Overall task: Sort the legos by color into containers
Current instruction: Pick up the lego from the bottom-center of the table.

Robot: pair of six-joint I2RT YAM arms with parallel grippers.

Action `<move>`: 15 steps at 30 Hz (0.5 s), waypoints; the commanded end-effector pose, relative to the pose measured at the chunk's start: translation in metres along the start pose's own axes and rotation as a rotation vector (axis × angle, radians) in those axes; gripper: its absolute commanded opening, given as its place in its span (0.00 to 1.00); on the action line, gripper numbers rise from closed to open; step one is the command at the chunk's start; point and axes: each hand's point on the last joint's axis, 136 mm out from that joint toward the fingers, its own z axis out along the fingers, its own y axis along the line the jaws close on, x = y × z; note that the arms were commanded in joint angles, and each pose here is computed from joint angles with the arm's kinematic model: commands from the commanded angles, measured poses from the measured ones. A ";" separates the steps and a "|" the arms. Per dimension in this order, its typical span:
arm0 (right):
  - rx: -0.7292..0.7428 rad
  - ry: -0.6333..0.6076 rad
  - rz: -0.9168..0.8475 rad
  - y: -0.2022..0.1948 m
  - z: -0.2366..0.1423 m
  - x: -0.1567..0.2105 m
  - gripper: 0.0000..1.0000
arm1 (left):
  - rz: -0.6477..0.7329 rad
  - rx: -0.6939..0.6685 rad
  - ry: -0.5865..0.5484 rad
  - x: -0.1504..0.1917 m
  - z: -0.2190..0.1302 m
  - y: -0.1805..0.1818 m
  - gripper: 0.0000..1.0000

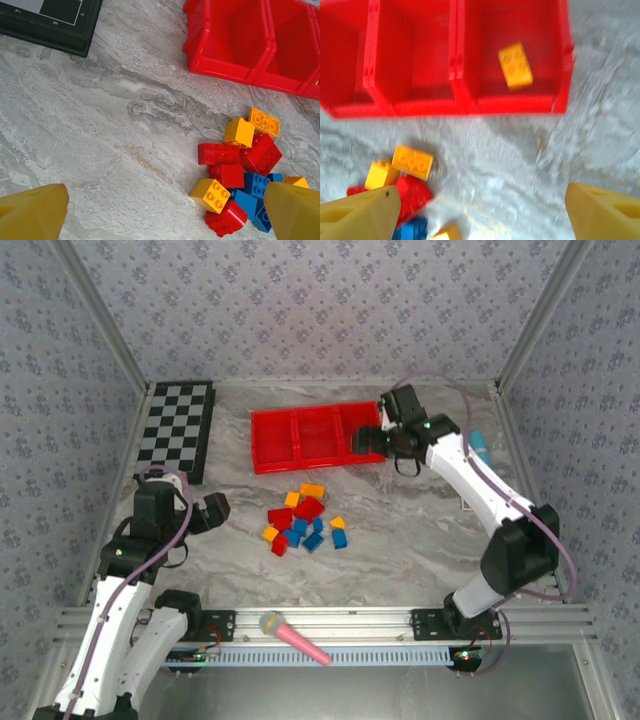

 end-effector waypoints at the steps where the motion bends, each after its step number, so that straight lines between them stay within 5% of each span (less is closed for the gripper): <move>1: 0.012 0.091 0.057 0.005 0.000 0.057 0.90 | 0.010 0.013 0.000 -0.002 -0.001 -0.005 1.00; 7: 0.048 0.212 0.106 0.009 0.001 0.154 1.00 | 0.012 0.022 0.004 -0.001 0.000 -0.007 1.00; 15: 0.101 0.308 0.040 0.026 0.024 0.205 0.94 | 0.013 0.034 0.007 -0.001 0.000 -0.009 1.00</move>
